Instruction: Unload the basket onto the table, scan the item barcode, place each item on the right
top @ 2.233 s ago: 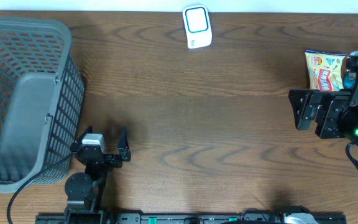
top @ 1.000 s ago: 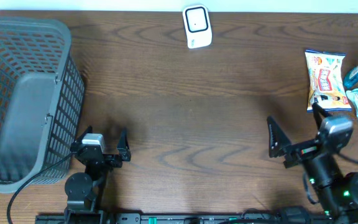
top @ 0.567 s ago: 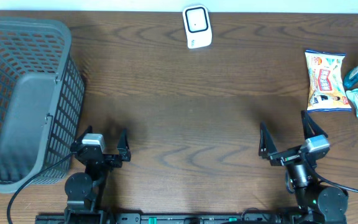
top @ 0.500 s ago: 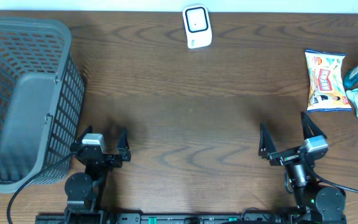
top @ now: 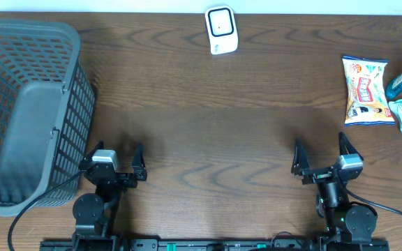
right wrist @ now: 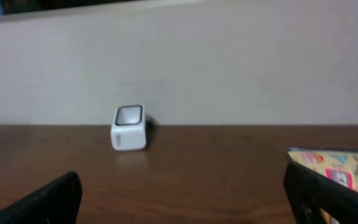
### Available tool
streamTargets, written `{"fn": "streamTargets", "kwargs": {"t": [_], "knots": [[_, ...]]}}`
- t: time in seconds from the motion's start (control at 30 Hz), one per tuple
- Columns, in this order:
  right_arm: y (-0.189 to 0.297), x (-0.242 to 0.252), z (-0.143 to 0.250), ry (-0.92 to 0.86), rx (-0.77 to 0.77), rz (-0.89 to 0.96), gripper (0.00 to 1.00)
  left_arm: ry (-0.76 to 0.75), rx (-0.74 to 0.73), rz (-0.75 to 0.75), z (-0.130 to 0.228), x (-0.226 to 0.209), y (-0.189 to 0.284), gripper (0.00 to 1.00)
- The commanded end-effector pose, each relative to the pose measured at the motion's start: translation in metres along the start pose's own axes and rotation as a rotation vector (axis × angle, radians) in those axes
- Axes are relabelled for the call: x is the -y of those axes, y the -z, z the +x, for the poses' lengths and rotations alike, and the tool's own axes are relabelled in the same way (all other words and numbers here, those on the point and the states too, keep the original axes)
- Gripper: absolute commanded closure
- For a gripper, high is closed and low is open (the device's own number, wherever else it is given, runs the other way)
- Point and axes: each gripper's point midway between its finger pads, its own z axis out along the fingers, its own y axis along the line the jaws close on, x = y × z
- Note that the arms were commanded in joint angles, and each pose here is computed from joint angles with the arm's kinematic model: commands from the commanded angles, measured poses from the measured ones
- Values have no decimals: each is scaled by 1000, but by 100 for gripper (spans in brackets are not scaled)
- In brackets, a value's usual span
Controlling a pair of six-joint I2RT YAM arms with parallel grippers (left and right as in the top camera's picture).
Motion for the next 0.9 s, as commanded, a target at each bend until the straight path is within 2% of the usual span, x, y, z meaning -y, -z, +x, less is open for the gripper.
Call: {"fn": "streamTargets", "kwargs": {"t": [0.0,0.13,0.87], "knots": [[1,9,12,2,-45,46,1,-11,-42,9,16,1,-2,2],[4,11,41,-19,-164,60,1,-11,-42,9,16,1,-2,2],[4,13,42,-19,-164,67,1,-10,-41,9,16,1,-2,2]]}}
